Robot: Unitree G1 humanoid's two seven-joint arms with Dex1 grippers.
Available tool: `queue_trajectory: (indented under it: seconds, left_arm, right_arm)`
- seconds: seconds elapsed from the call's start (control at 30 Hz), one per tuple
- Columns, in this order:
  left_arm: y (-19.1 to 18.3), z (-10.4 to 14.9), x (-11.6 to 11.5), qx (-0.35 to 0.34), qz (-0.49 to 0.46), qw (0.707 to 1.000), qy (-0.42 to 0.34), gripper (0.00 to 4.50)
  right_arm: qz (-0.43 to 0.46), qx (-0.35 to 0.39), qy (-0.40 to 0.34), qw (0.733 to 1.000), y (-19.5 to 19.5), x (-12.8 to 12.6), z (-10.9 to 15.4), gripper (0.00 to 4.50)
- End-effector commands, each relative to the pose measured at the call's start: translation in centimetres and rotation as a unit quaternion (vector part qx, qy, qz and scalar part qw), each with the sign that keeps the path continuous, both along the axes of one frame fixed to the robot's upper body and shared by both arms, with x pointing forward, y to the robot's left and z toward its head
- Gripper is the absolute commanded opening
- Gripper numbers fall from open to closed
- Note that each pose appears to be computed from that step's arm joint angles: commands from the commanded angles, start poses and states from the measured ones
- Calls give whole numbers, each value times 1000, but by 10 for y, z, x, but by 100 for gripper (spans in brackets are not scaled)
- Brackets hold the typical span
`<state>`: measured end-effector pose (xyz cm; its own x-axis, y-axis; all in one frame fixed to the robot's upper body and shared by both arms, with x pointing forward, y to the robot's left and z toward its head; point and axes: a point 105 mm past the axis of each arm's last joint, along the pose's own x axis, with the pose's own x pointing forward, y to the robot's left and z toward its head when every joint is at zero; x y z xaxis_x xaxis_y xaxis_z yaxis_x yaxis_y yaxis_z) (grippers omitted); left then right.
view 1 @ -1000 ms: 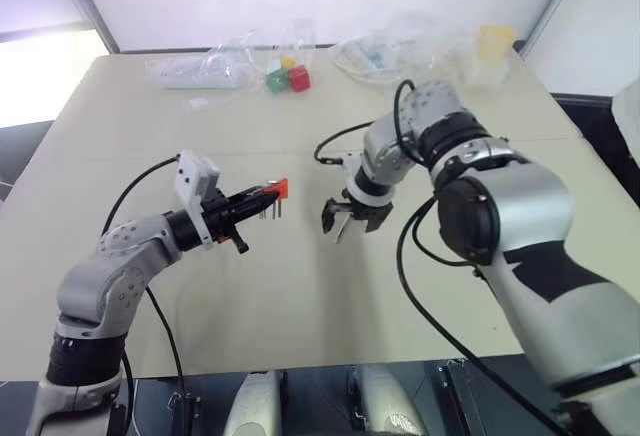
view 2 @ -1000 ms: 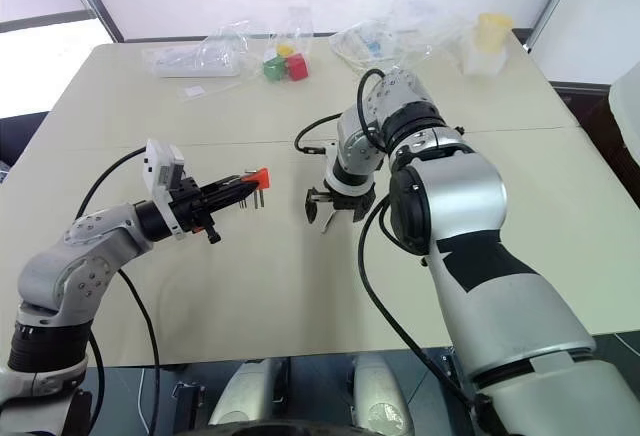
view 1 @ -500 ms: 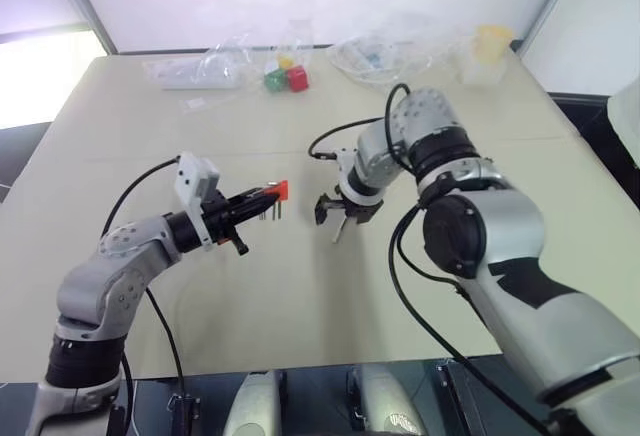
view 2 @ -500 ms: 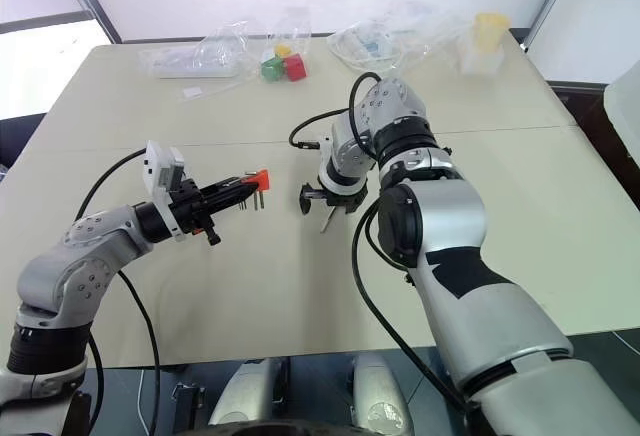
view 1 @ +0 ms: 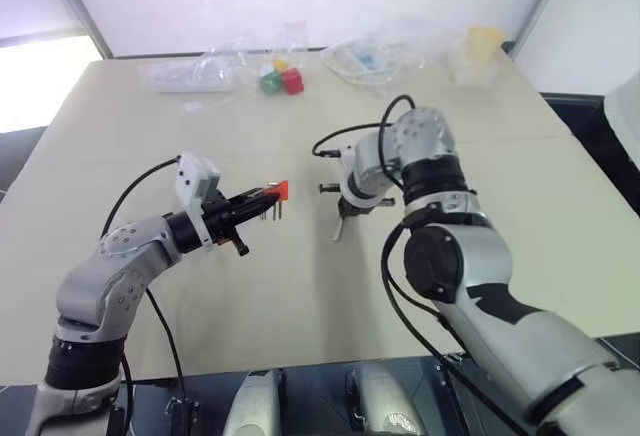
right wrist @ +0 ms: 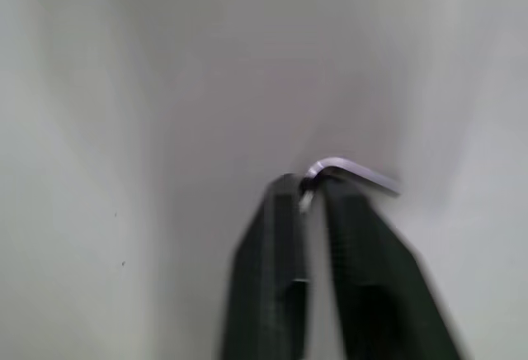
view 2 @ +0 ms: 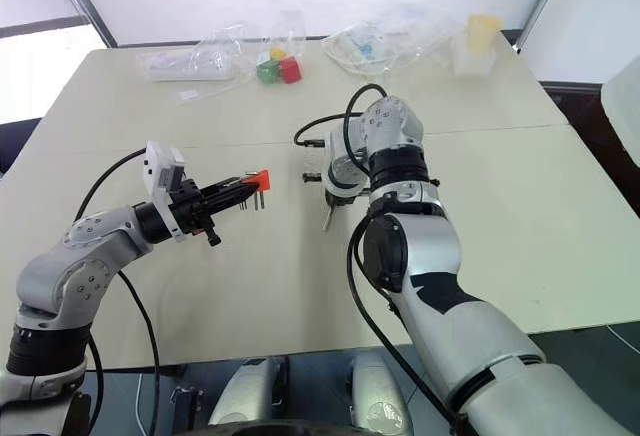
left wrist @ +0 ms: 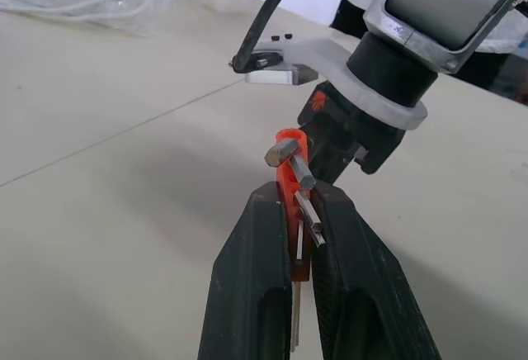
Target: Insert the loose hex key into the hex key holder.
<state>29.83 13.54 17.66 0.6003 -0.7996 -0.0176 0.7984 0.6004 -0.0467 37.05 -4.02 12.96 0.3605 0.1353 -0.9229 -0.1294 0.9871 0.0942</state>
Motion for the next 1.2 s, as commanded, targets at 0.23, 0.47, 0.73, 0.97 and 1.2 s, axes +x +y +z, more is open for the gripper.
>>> queue_trajectory:
  seconds: [0.23,0.47,0.73,0.97,1.2]
  left_arm:
    - [-4,9,-3,6,-9,1000,-23,0]
    - [-3,10,0,6,-8,1000,-25,0]
    - [6,3,18,-10,32,999,-28,0]
    - [1,13,34,-17,38,998,-53,0]
    - [-6,36,46,-18,33,995,-91,0]
  right_arm:
    - [27,14,-34,999,11,-3,-2,4]
    - [77,85,-306,945,8,17,60,4]
    - [161,158,-498,837,-2,20,95,4]
    - [277,189,-650,682,13,-6,143,4]
    - [298,181,-716,605,27,-19,150,4]
